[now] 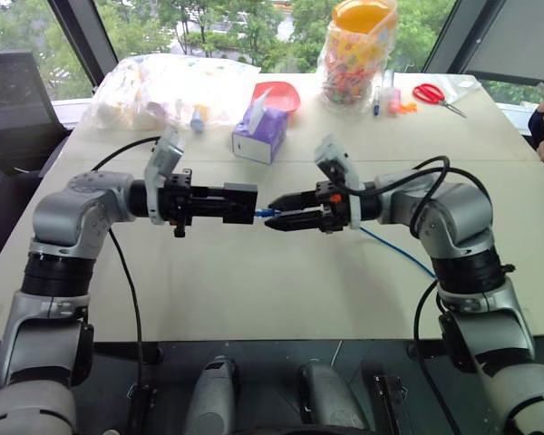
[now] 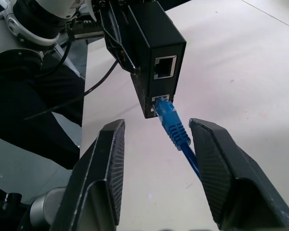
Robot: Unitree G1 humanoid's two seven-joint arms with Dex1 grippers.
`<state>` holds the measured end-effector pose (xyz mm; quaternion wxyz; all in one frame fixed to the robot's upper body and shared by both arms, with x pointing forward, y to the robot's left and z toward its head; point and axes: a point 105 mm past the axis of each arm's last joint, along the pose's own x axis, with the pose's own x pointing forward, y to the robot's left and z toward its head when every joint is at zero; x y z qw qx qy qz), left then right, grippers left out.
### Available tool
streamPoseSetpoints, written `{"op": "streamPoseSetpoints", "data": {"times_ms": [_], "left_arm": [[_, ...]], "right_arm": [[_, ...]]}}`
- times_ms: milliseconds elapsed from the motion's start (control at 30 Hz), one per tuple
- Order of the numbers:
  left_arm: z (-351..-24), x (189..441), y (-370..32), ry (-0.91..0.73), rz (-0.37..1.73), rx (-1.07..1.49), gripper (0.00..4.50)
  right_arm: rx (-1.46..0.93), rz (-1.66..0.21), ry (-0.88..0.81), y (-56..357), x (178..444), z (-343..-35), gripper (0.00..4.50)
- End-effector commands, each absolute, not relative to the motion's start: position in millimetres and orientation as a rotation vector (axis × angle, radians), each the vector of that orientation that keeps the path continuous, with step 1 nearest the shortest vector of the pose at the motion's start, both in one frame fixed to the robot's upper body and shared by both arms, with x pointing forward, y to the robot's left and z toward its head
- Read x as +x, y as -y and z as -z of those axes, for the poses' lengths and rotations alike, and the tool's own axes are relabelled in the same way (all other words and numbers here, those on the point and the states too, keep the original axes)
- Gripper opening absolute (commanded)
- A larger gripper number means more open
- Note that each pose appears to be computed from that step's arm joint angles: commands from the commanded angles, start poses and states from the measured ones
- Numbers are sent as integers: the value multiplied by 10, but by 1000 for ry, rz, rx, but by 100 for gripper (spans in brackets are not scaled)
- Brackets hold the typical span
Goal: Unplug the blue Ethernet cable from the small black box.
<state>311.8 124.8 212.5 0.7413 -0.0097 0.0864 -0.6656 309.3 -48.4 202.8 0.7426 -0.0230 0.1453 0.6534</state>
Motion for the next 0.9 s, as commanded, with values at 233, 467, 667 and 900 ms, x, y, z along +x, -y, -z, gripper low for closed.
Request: {"op": "streamPoseSetpoints", "data": {"times_ms": [233, 467, 667, 900], "left_arm": [[-2274, 3069, -1233, -124, 1482, 9, 50], [-2247, 3063, -1233, -129, 1480, 16, 50], [-2226, 3053, -1230, -133, 1482, 18, 50], [-2206, 3046, -1236, -138, 1481, 26, 50]], "right_arm": [[-68, -1470, -287, 385, 3068, -2144, 217], [-71, -1485, -284, 367, 3047, -2167, 160], [-72, -1492, -287, 359, 3032, -2171, 2], [-71, -1498, -298, 354, 3014, -2167, 2]]}}
